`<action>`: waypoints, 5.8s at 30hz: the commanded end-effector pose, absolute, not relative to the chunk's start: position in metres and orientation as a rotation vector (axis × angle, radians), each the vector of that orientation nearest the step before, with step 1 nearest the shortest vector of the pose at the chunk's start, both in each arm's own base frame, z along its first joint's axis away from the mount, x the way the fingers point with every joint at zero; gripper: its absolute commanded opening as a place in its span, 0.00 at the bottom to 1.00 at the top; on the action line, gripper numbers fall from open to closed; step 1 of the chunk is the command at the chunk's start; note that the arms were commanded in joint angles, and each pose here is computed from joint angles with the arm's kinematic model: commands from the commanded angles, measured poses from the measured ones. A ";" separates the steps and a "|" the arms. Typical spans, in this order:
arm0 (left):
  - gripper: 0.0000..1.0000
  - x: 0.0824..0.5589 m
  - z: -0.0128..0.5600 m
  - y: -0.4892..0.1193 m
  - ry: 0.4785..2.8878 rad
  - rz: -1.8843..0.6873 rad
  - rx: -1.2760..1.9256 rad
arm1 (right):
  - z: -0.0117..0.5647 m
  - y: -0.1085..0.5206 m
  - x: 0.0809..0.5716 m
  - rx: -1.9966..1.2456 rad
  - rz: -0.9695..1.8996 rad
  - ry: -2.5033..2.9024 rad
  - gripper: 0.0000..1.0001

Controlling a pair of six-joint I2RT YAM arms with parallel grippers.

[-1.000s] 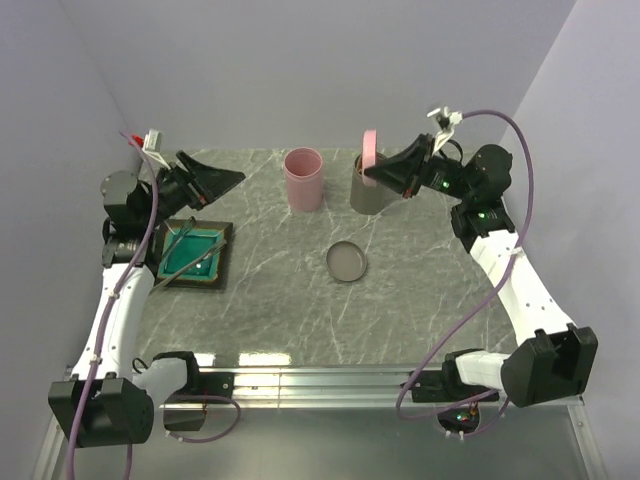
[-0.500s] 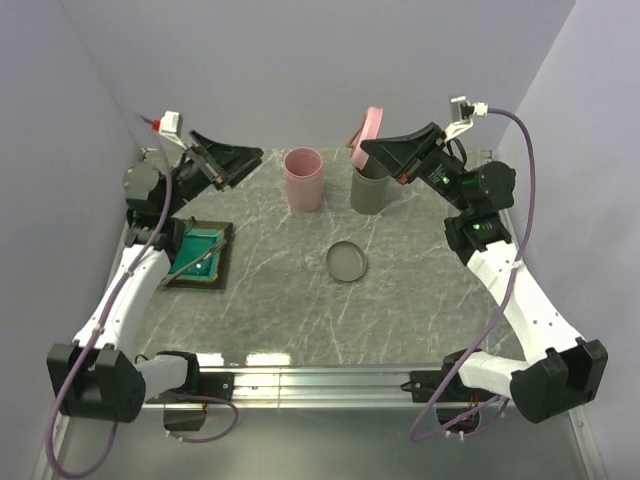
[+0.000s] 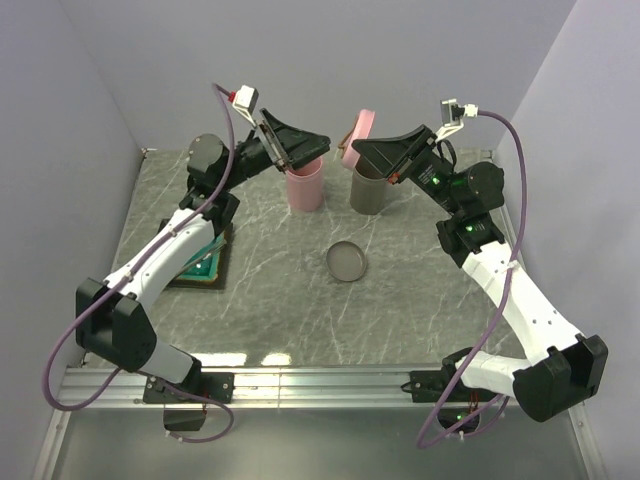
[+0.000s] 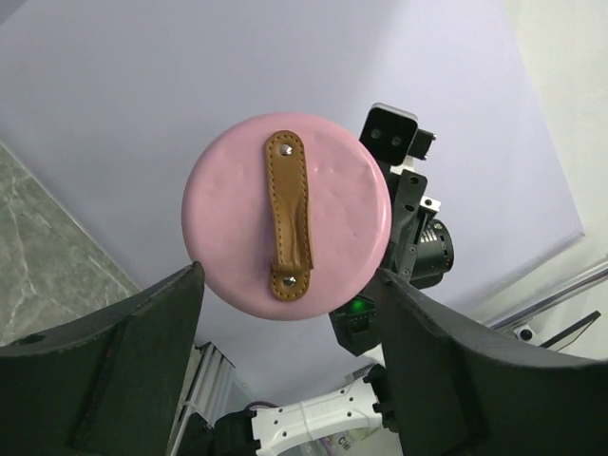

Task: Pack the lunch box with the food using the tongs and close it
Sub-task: Pass the lid of the lunch box from the right arm to the left, then put the lid back on the lunch box

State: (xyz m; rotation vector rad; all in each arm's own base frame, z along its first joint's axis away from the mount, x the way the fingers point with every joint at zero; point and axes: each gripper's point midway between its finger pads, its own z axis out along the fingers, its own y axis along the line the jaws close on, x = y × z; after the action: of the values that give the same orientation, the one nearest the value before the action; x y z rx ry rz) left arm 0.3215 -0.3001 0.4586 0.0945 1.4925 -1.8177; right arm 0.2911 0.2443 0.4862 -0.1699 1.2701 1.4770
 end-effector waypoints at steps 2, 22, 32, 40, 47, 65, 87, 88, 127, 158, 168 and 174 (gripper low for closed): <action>0.74 0.315 0.476 -0.315 1.424 -1.823 0.158 | 0.501 0.240 0.287 -0.172 1.462 1.199 0.00; 0.48 0.305 0.479 -0.338 1.409 -1.894 0.200 | 0.498 0.242 0.287 -0.163 1.484 1.209 0.00; 0.24 0.301 0.477 -0.350 1.414 -1.953 0.187 | 0.493 0.244 0.287 -0.163 1.496 1.218 0.00; 0.00 0.302 0.471 -0.343 1.422 -1.945 0.179 | 0.487 0.244 0.291 -0.164 1.482 1.237 0.04; 0.00 0.333 0.462 -0.310 1.451 -1.812 0.108 | 0.471 0.235 0.307 -0.114 1.401 1.323 0.58; 0.00 0.461 0.369 -0.244 1.877 -0.528 0.434 | 0.394 0.147 0.360 -0.249 0.836 1.672 0.98; 0.00 0.526 0.267 -0.252 2.027 -0.245 0.753 | 0.348 0.083 0.346 -0.319 0.886 1.834 0.98; 0.00 0.526 0.264 -0.252 2.031 -0.250 0.755 | 0.347 0.082 0.347 -0.317 0.885 1.836 0.98; 0.00 0.533 0.182 -0.251 2.221 -0.378 0.758 | 0.326 0.089 0.347 -0.275 1.000 1.872 0.93; 0.08 0.478 0.176 -0.227 2.385 -0.269 0.886 | 0.313 0.092 0.346 -0.236 1.065 1.898 0.91; 0.30 0.503 0.186 -0.245 2.277 -0.307 0.855 | 0.311 0.092 0.344 -0.245 1.060 1.900 0.91; 0.39 0.512 0.185 -0.254 2.225 -0.336 0.848 | 0.310 0.093 0.340 -0.255 1.053 1.904 0.91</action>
State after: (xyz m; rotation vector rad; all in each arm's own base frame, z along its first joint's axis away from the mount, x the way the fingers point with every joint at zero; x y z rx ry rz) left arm 0.5154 -0.2452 0.1913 0.8364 2.2237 -0.3011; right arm 0.3446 0.0917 0.3032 -0.2127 1.9352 1.0615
